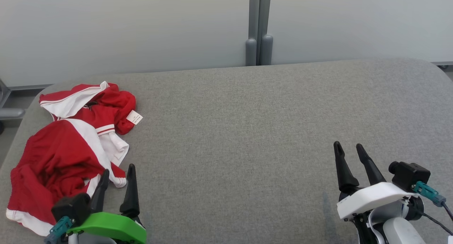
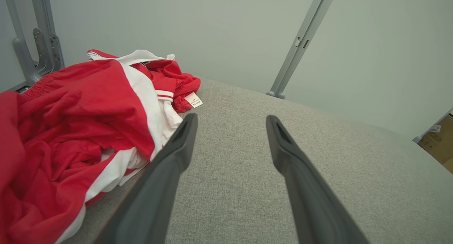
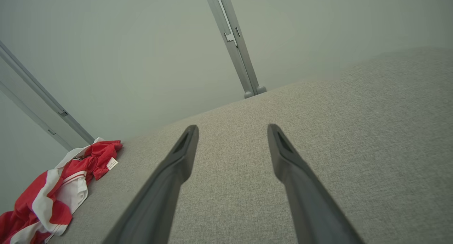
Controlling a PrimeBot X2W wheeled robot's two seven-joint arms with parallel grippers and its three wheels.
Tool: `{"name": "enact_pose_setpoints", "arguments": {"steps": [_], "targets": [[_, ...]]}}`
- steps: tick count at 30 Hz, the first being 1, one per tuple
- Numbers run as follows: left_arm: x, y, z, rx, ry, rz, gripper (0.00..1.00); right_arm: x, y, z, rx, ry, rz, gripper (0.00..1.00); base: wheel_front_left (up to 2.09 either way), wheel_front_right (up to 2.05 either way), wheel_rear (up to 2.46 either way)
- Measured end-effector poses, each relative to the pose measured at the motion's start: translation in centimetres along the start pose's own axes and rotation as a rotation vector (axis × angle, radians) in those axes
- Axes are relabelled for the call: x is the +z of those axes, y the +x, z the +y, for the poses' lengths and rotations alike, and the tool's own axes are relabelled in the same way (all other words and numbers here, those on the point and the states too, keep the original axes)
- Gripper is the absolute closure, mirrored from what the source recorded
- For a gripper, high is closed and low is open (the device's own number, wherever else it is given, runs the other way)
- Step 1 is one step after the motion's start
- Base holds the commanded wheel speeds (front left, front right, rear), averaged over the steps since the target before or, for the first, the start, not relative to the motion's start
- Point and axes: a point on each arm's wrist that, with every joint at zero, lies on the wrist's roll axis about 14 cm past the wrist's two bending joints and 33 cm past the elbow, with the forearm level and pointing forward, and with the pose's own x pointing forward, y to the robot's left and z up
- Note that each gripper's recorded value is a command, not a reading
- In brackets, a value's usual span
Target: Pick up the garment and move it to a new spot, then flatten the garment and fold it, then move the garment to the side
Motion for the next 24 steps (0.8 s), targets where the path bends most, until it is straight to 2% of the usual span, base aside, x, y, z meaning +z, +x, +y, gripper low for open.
{"name": "enact_pose_setpoints", "arguments": {"steps": [24], "targets": [[0.5, -0.8, -1.8, -0.066, 0.291, -0.089, 0.0, 0.5, -0.9, 2.4, 0.095, -0.351, -0.083, 0.0, 0.0, 0.0, 0.0]]}}
